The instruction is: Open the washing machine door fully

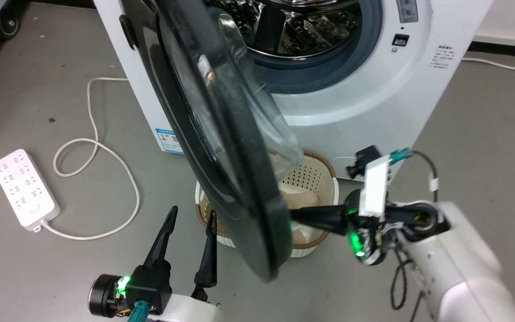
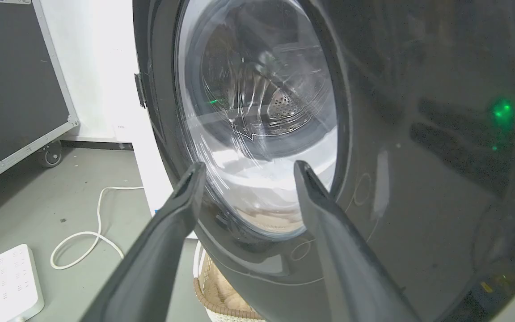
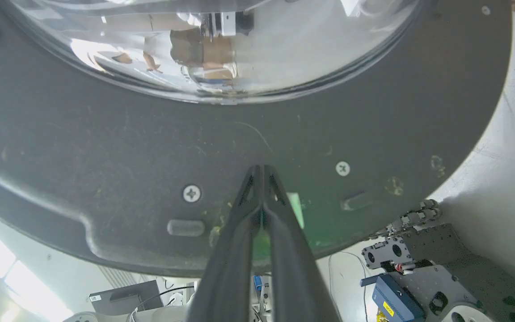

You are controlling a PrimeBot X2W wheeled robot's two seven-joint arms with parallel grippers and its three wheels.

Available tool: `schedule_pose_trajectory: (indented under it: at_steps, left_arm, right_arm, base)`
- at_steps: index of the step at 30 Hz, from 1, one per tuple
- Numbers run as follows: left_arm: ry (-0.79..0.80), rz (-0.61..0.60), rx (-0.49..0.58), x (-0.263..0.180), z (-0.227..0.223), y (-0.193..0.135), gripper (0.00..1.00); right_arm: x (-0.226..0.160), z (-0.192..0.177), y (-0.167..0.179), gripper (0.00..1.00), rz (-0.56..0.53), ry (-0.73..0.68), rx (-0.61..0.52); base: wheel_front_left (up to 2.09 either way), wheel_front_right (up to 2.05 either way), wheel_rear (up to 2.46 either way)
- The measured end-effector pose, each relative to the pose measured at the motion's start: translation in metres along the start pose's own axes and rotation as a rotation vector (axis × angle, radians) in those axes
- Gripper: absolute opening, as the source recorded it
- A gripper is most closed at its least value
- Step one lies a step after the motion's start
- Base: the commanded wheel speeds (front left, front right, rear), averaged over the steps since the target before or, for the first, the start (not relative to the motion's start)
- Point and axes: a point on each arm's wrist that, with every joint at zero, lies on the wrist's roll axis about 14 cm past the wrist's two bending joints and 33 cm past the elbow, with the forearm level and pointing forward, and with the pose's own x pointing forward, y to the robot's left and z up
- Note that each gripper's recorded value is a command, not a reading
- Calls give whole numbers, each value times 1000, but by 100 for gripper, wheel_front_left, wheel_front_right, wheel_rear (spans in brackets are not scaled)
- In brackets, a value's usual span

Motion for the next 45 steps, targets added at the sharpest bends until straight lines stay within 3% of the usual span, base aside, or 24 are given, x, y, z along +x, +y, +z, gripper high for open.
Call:
schedule_pose_trajectory:
  at_steps: [9,12,13,14,19,22,26,28,31,34,38,45]
  left_arm:
    - [7,8,0,-5,-1,4,100]
    - [2,11,0,-5,0,5,100]
    - [0,12,1,-5,1,5,100]
    - [-2,13,0,-6,2,5,100]
    - [-10,24,-17,-11,5,9,100]
    - [-22,28,-22,-11,8,11,100]
    - [-40,14,-27,-13,14,9,100]
    - [-48,1,-29,-14,17,6,100]
    - [-59,-10,-41,-16,21,5,100]
    - [-56,-12,-51,-19,20,5,100]
    - [-50,-19,-59,-18,18,6,100]
    - [-27,-45,-63,-17,10,1,100]
  right_arm:
    - [23,-23,8,0,42,31,7]
    - [24,-19,12,2,46,-16,-5]
    - [22,-14,14,71,48,-52,-10]
    - [19,-9,15,100,50,-87,-14]
    - [-22,29,22,100,27,-329,-87]
    - [-67,54,19,100,-53,-535,-213]
    - [-139,76,31,100,-171,-859,-496]
    - [-169,75,38,100,-257,-979,-700]
    - [-205,65,43,100,-386,-1103,-1002]
    - [-234,51,32,100,-543,-1148,-1229]
    - [-250,31,24,100,-632,-1253,-1277]
    - [-232,-16,17,100,-696,-1317,-1297]
  base:
    - [0,0,0]
    - [0,0,0]
    - [0,0,0]
    - [0,0,0]
    - [0,0,0]
    - [0,0,0]
    - [0,0,0]
    - [0,0,0]
    - [0,0,0]
    - [0,0,0]
    - [0,0,0]
    - [0,0,0]
